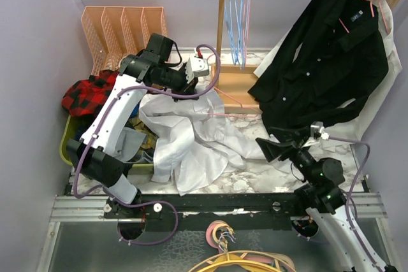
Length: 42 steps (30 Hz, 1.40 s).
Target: Place the shirt on the hanger
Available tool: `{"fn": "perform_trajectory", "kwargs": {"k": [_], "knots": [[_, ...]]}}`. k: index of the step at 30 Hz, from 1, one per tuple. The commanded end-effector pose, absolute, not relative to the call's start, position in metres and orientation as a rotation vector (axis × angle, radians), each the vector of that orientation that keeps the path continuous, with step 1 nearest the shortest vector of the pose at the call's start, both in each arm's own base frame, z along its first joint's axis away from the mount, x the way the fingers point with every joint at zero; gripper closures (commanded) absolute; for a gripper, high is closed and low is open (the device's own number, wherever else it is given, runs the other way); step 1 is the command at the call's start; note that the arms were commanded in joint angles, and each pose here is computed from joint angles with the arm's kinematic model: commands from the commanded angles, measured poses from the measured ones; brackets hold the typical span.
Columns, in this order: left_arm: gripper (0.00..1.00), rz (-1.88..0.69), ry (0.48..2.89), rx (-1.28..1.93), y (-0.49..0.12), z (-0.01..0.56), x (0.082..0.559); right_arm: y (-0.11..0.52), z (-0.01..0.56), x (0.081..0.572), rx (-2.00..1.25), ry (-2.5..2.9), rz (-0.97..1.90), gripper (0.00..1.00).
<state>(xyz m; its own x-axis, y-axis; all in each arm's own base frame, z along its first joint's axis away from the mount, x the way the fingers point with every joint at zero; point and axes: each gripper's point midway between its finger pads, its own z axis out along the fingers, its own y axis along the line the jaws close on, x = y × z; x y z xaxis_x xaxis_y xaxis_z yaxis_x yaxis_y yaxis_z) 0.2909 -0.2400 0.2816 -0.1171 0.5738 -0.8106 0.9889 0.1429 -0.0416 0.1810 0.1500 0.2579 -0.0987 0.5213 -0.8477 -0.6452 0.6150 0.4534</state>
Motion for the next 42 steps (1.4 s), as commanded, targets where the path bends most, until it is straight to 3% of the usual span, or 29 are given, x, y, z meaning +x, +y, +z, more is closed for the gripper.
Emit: {"fn": "perform_trajectory", "kwargs": {"k": [1,4,12,22,33,35,39,42], "knots": [[1.0,-0.835,1.728,1.447,-0.24,0.311,0.279,0.168,0.187,0.183,-0.03,1.582,1.119,0.01],[1.0,-0.852,1.722,1.445,-0.238,0.318,0.269,0.176,0.178,0.191,-0.025,1.572,1.159,0.0],[1.0,-0.844,1.739,1.41,-0.231,0.316,0.268,0.213,0.193,0.205,-0.129,1.545,1.322,0.14],[1.0,-0.875,1.74,1.346,-0.219,0.318,0.269,0.267,0.193,0.202,-0.134,1.538,1.36,0.18],[1.0,-0.88,1.729,1.346,-0.216,0.317,0.26,0.287,0.178,0.242,-0.082,1.565,1.254,0.17],[1.0,-0.877,1.727,1.347,-0.216,0.318,0.26,0.291,0.177,0.244,-0.083,1.557,1.265,0.25],[1.0,-0.861,1.734,1.338,-0.213,0.318,0.263,0.304,0.167,0.244,-0.103,1.59,1.312,0.59],[1.0,-0.842,1.738,1.335,-0.211,0.32,0.266,0.306,0.16,0.241,-0.09,1.598,1.35,0.66]]}}
